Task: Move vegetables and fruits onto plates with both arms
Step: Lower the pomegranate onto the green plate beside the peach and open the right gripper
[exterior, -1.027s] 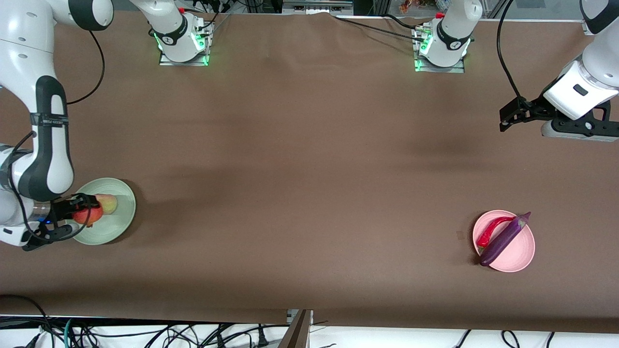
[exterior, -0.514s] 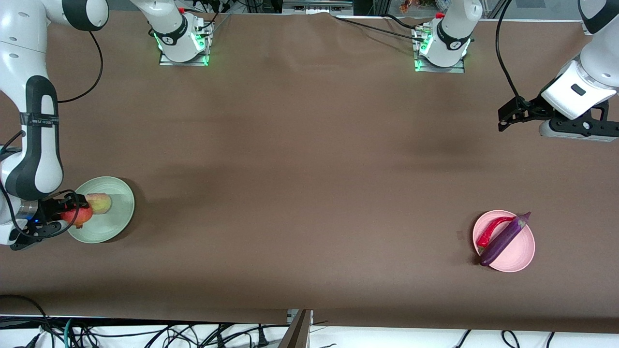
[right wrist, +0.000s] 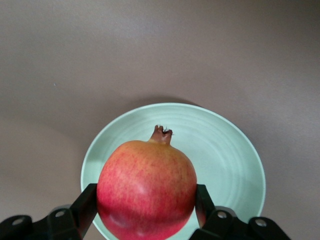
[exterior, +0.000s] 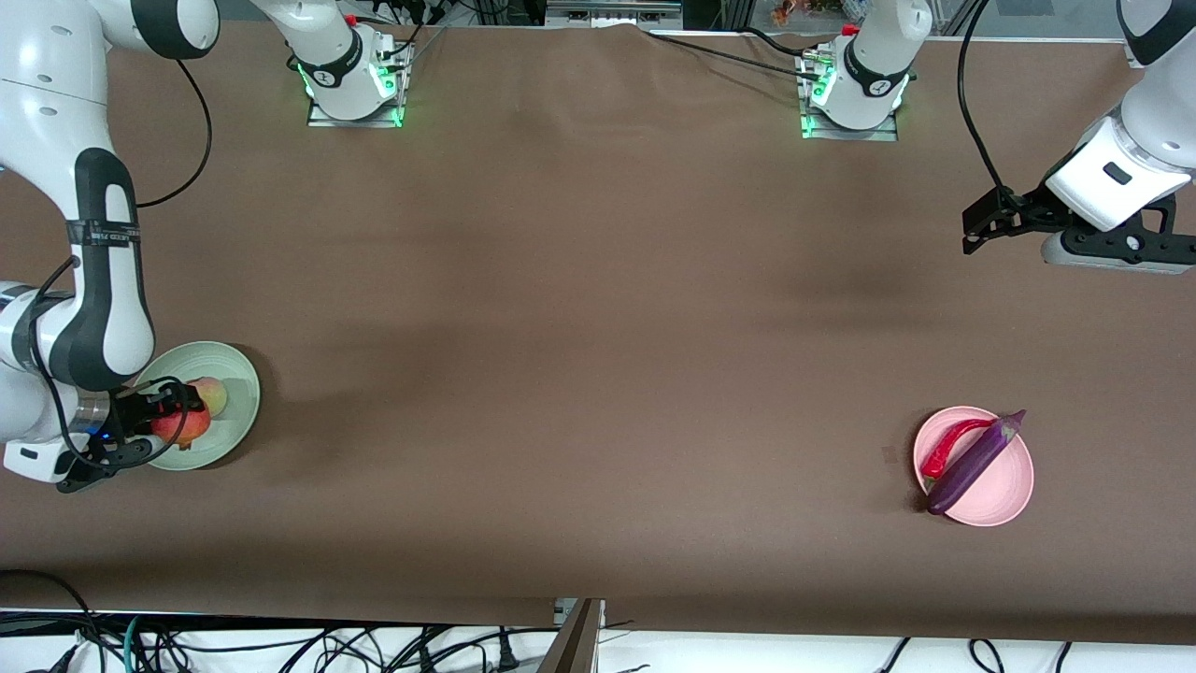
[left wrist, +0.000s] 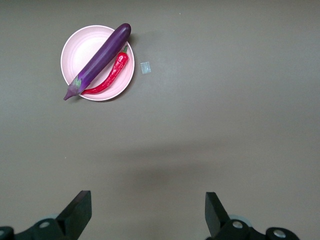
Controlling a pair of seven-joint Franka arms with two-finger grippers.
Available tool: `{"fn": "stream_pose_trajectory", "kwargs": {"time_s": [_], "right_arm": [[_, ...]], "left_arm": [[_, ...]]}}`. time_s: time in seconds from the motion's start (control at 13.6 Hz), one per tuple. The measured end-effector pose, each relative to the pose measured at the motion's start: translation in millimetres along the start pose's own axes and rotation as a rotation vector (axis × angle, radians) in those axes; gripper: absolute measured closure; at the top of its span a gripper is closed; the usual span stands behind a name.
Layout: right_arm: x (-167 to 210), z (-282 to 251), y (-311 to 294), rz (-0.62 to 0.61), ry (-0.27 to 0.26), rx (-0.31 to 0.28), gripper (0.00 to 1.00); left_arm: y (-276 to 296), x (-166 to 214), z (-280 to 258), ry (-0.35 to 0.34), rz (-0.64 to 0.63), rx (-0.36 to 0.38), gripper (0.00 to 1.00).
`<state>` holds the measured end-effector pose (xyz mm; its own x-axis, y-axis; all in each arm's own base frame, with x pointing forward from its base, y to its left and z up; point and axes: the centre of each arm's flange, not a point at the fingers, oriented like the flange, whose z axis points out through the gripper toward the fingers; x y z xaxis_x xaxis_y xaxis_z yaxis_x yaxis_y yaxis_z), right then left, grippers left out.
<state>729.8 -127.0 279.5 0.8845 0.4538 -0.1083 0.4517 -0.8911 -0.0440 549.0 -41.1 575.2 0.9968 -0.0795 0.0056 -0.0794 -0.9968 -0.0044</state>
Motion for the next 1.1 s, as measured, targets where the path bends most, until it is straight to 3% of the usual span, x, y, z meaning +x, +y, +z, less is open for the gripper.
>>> {"fn": "stream_pose_trajectory", "kwargs": {"time_s": [0.51,1.1], "right_arm": [[11,5,-18,0.05,-0.004,0.028,0.17],[-2,53,-18,0.072,-0.085,0.081,0.17]], "left_arm": [[0,0,0,-0.001,0.0,0.0,0.0],[0,0,1,-0.003,0.0,0.0,0.0]]}}
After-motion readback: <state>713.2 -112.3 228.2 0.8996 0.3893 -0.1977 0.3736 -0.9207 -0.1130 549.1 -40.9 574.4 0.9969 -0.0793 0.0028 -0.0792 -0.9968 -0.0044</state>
